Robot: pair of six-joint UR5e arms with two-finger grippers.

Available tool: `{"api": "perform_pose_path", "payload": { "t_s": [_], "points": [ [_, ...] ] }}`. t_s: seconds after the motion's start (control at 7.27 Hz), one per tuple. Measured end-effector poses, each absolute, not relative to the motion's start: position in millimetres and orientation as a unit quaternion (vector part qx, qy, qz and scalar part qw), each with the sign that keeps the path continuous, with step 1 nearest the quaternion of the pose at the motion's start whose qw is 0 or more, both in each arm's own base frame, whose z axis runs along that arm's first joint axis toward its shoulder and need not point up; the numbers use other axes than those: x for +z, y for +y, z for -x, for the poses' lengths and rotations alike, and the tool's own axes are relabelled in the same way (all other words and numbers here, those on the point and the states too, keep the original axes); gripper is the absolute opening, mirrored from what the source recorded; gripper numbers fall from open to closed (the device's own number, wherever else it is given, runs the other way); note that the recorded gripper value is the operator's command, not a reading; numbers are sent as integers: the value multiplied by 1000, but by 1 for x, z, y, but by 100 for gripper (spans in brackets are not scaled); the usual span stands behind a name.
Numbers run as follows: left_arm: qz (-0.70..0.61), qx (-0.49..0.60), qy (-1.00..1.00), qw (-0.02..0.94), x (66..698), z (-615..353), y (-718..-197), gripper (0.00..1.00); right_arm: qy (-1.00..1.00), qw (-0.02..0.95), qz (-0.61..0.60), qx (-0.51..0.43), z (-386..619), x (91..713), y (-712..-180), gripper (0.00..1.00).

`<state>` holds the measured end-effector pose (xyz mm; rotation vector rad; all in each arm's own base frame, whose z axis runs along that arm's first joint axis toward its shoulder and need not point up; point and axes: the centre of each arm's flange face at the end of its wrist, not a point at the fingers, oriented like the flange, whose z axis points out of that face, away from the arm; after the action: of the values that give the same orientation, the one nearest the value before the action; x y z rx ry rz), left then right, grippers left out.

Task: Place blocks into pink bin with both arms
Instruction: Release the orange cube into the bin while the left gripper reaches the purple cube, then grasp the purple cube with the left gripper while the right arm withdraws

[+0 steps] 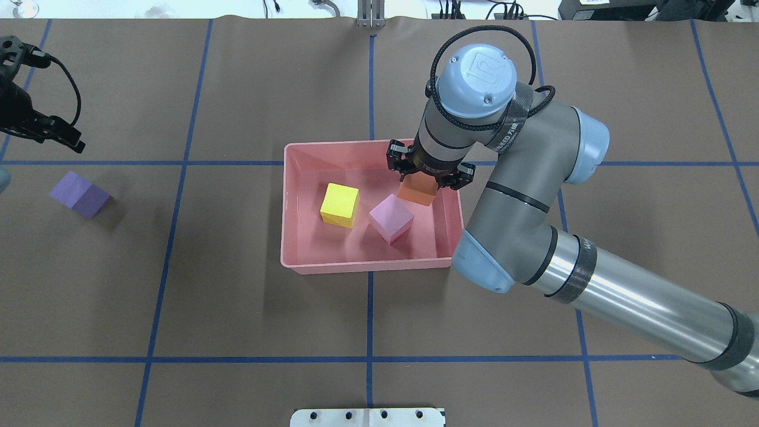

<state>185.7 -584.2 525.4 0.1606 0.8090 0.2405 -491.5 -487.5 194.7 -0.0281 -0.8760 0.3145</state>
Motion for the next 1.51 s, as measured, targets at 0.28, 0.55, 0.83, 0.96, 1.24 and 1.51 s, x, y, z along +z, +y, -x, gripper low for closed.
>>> {"api": "perform_pose_path", "payload": {
  "t_s": [0.28,0.55,0.83,0.96,1.24,1.51],
  "points": [
    [-79,138,394,905,526,-195,-581,87,-421,894,0,152,490,193,-487,100],
    [-80,167,390,902,531,-207,-575,87,-427,894,-7,136,478,191,-492,100],
    [-70,178,387,902,542,-216,-565,87,-442,888,1,123,432,201,-505,100],
    [-62,183,387,902,548,-223,-559,87,-448,887,3,113,401,212,-514,100],
    [-50,191,387,901,555,-236,-549,88,-449,889,2,92,351,243,-531,100],
    [-47,193,384,902,559,-238,-546,87,-450,890,2,78,316,267,-543,100]
  ]
}}
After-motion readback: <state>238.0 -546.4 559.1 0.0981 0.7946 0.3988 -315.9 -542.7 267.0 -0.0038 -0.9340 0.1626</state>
